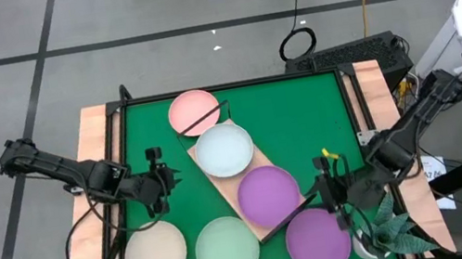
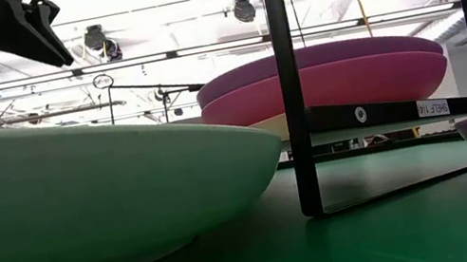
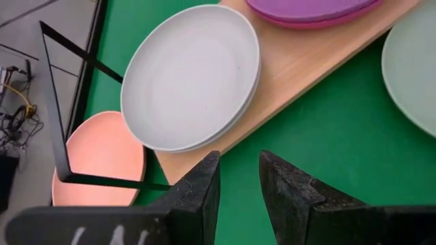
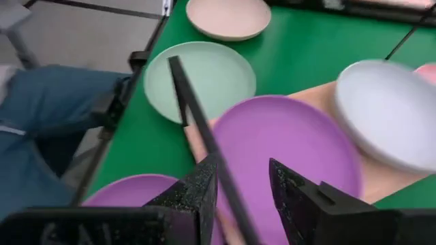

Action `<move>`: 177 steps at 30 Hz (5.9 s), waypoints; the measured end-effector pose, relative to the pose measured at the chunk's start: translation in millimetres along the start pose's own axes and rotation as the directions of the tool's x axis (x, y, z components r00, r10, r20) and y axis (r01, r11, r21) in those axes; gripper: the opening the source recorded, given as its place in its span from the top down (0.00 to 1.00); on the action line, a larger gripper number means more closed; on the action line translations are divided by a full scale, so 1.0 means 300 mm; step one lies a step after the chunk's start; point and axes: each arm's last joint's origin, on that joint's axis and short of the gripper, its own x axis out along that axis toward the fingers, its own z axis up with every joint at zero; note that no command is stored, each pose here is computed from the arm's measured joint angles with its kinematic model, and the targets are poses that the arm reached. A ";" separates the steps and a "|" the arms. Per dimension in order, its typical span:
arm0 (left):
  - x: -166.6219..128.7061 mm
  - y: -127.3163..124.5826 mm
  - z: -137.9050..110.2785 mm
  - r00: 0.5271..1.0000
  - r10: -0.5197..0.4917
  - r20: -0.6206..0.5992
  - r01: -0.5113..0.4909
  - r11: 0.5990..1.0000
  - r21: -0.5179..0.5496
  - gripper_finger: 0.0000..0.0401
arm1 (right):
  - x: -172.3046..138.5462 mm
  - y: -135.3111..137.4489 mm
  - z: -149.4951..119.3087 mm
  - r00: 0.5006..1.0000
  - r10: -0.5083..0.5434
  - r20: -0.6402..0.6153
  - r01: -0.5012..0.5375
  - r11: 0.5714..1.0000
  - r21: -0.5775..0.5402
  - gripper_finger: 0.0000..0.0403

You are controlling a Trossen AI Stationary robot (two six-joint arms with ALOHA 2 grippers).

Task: Place and stack plates onto a shelf
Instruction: Stack the green plate on top of the gray plate on the shelf

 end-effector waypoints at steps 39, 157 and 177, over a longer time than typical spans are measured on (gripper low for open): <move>0.158 -0.521 0.027 0.918 -0.395 0.035 0.381 0.902 0.204 0.73 | 0.112 0.213 -0.131 0.966 0.108 -0.236 -0.040 0.960 0.277 0.72; 0.133 -0.246 0.194 0.991 -0.133 -0.031 0.111 0.653 0.749 0.98 | 0.106 0.212 -0.111 0.982 0.089 -0.164 -0.062 0.984 0.165 0.72; 0.308 0.120 0.180 0.969 -0.211 -0.133 0.249 0.802 0.542 0.98 | -0.037 0.137 -0.050 0.994 0.112 -0.005 -0.111 0.987 0.117 0.72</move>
